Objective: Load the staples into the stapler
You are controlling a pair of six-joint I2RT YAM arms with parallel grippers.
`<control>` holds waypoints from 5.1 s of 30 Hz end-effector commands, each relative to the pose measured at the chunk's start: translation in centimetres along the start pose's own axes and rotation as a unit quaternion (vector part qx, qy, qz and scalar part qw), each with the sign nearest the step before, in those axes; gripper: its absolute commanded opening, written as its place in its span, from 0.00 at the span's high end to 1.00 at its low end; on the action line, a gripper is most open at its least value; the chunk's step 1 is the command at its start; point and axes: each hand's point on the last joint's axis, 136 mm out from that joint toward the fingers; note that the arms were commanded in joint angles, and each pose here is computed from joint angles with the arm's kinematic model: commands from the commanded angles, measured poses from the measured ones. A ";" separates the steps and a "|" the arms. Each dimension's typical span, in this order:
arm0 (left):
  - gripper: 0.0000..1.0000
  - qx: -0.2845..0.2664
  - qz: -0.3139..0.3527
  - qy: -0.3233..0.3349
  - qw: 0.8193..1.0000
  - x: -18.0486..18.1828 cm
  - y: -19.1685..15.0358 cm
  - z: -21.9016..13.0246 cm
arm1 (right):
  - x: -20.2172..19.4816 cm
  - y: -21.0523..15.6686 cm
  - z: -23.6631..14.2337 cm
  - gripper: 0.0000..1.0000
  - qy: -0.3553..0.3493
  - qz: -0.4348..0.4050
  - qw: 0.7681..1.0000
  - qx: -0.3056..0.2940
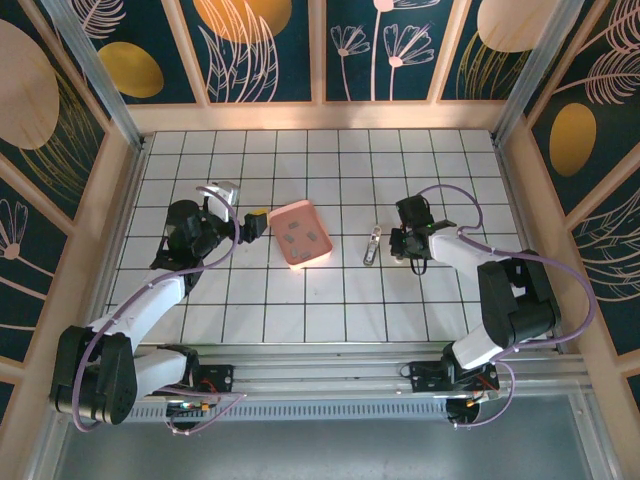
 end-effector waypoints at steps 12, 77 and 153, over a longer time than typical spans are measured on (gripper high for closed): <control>0.10 -0.015 0.019 -0.007 1.000 -0.7 1.2 -0.1 | -0.3 -1.2 0.9 0.80 -0.015 -0.008 1.000 0.013; 0.10 -0.014 0.019 -0.011 1.000 -1.0 1.1 -0.1 | -0.3 -1.4 -0.4 0.81 -0.037 -0.006 0.999 -0.028; 0.10 -0.015 0.016 -0.029 0.999 -1.7 1.1 0.0 | 4.0 -9.8 -4.5 0.64 0.035 0.059 0.986 0.150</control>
Point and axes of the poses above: each hand's point on the last joint's axis, 136 mm out from that joint toward the fingers, its own z axis out along the fingers, its own x axis along the line the jaws close on, y = z × x, and after that the axes turned 15 degrees about -z, right-handed
